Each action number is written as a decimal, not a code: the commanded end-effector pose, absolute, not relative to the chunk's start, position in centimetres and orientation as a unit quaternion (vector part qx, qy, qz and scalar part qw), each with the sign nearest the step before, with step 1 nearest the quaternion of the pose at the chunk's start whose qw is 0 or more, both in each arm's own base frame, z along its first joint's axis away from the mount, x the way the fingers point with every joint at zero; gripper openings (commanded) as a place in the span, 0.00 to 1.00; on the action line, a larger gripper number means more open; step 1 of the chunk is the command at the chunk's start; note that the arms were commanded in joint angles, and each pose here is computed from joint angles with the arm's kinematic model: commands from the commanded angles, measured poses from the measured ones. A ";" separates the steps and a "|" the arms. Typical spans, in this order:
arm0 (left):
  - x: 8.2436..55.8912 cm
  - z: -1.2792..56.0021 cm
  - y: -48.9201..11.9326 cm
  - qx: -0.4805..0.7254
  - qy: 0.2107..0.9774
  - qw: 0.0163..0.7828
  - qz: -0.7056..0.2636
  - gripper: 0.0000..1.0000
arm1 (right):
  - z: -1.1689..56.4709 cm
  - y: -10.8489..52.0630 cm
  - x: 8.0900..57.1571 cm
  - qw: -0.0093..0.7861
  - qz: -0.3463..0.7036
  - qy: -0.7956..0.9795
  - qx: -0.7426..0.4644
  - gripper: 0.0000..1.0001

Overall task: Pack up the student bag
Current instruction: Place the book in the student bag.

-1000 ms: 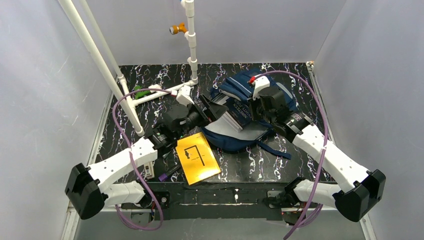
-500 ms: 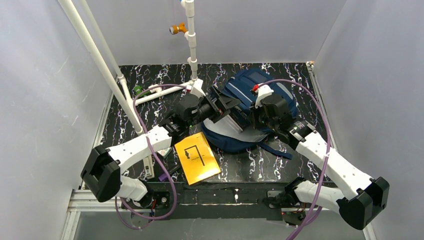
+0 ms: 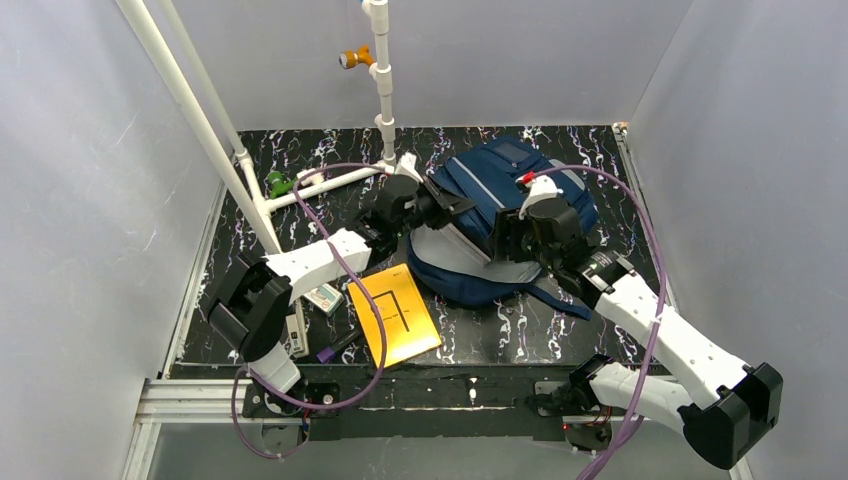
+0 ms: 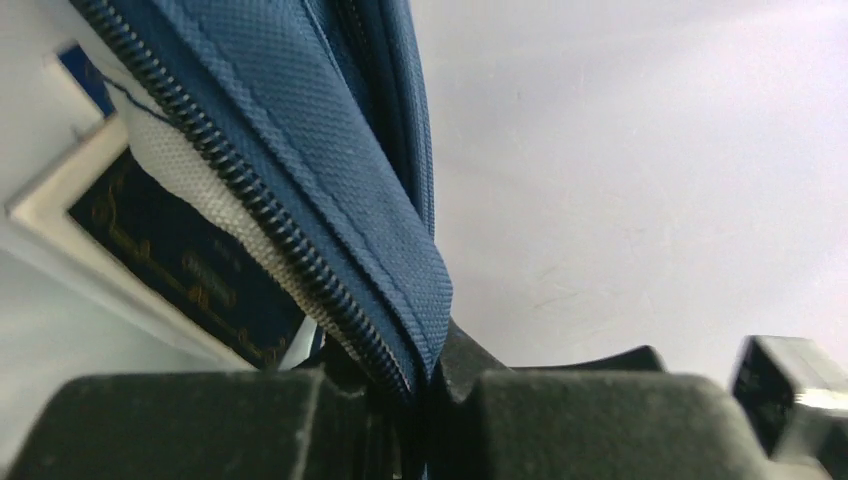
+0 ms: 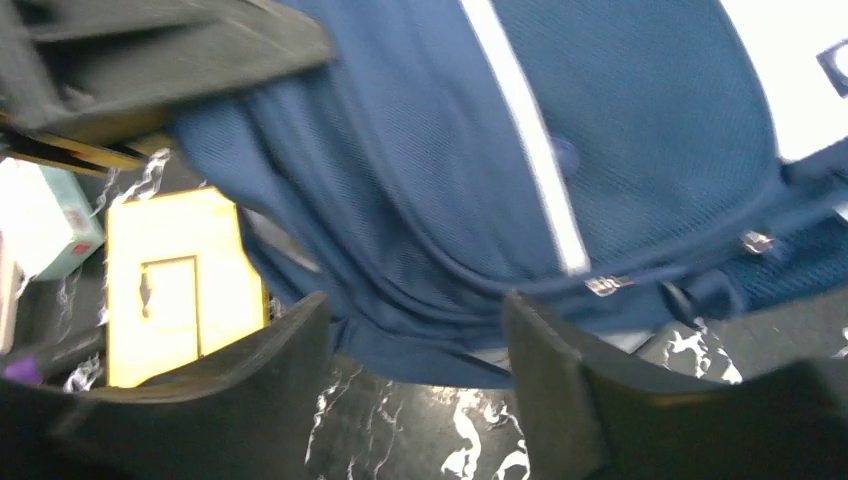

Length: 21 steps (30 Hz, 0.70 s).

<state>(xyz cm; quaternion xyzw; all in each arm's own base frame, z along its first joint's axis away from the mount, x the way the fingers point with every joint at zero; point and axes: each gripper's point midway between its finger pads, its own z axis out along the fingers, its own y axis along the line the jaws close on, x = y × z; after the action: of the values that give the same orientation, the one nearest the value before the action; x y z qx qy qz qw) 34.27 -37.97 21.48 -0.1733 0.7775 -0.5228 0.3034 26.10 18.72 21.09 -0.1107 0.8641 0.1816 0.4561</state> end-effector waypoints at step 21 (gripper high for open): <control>41.0 26.3 -32.9 -0.230 0.737 0.370 -0.516 0.00 | 13.6 9.3 29.0 0.446 -0.114 0.842 -0.281 0.60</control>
<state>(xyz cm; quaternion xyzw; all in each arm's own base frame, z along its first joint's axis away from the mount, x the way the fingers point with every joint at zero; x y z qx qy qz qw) 38.20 -35.24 22.37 -0.1966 0.7728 -0.5141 0.3160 27.31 9.91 12.91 -0.2277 0.8577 -0.0835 0.4534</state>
